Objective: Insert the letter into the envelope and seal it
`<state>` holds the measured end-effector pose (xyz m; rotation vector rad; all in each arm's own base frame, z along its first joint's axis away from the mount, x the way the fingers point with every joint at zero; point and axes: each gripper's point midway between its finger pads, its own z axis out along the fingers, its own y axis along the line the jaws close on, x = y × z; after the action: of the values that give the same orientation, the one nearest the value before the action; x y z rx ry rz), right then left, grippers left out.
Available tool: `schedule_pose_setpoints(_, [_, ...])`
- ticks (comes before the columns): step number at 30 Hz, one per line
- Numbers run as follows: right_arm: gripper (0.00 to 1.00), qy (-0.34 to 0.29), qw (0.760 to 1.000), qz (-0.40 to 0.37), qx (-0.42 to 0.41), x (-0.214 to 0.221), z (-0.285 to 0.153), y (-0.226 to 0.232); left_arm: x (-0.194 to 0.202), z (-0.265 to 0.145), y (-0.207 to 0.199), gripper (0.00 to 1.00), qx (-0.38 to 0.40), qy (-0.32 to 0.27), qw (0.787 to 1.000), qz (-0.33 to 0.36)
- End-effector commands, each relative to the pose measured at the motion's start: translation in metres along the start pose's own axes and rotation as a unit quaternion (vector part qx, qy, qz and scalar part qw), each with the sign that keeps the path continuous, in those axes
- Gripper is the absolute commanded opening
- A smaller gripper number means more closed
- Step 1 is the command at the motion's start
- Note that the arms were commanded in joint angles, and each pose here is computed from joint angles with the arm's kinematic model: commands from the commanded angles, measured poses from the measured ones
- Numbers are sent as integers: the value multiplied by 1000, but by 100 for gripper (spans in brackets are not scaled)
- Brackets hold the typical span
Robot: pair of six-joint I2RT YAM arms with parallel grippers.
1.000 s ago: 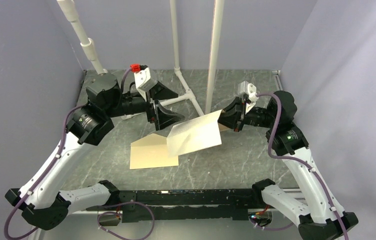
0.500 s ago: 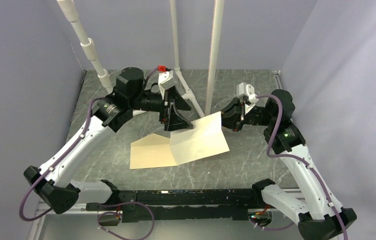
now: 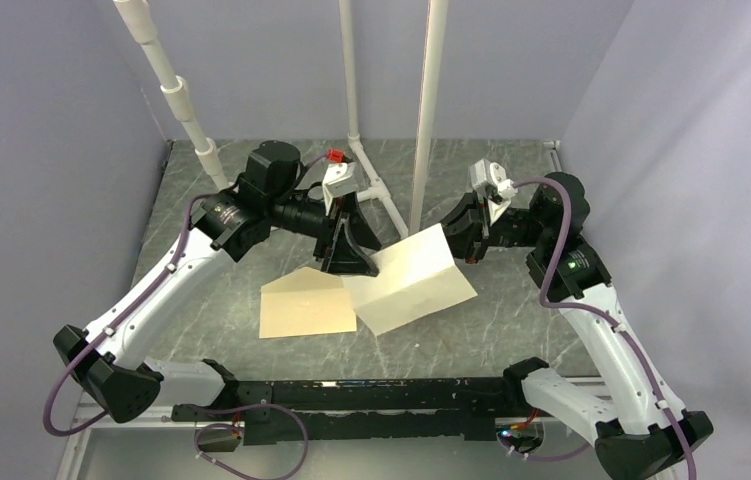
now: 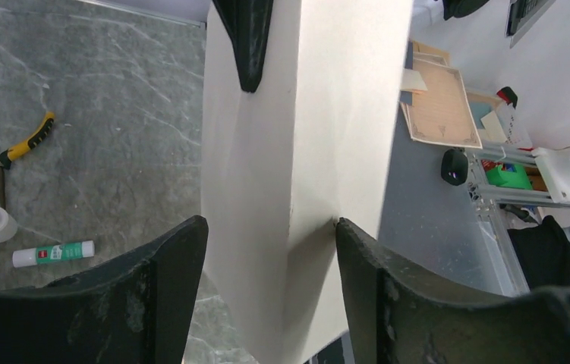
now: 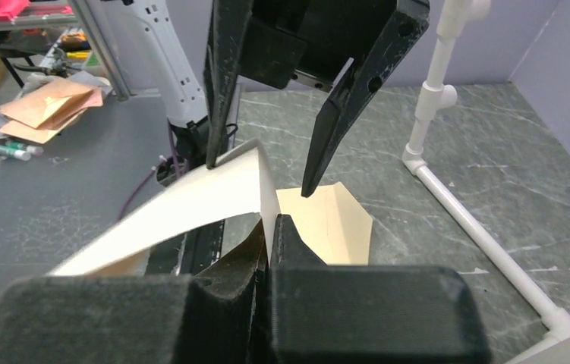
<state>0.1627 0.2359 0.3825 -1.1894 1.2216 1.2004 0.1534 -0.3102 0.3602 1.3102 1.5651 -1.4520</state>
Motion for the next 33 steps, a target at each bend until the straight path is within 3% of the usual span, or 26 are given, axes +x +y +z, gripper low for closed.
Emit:
schedule_pose_setpoints(1, [0,-18,999,-23,-29,-26,-1,15,4,-1,-1,65,5,11,1000,13])
schedule_pose_setpoints(11, [0,-10,1000,0,-10,-22,-1,11,8,3,12,43,-20,27,999,3])
schedule_pose_setpoints(22, [0,2,1000,11,-1,-16,-1,7,8,-7,10,32,-51,30,998,18])
schedule_pose_setpoints(25, [0,3,1000,12,0,-16,-1,7,9,-7,10,24,-53,32,998,19])
schedule_pose_setpoints(29, [0,7,999,31,-13,-18,-1,11,13,-9,7,4,-46,42,998,21])
schedule_pose_setpoints(33, [0,10,999,41,-8,-21,-1,10,13,-12,2,2,-42,42,998,38])
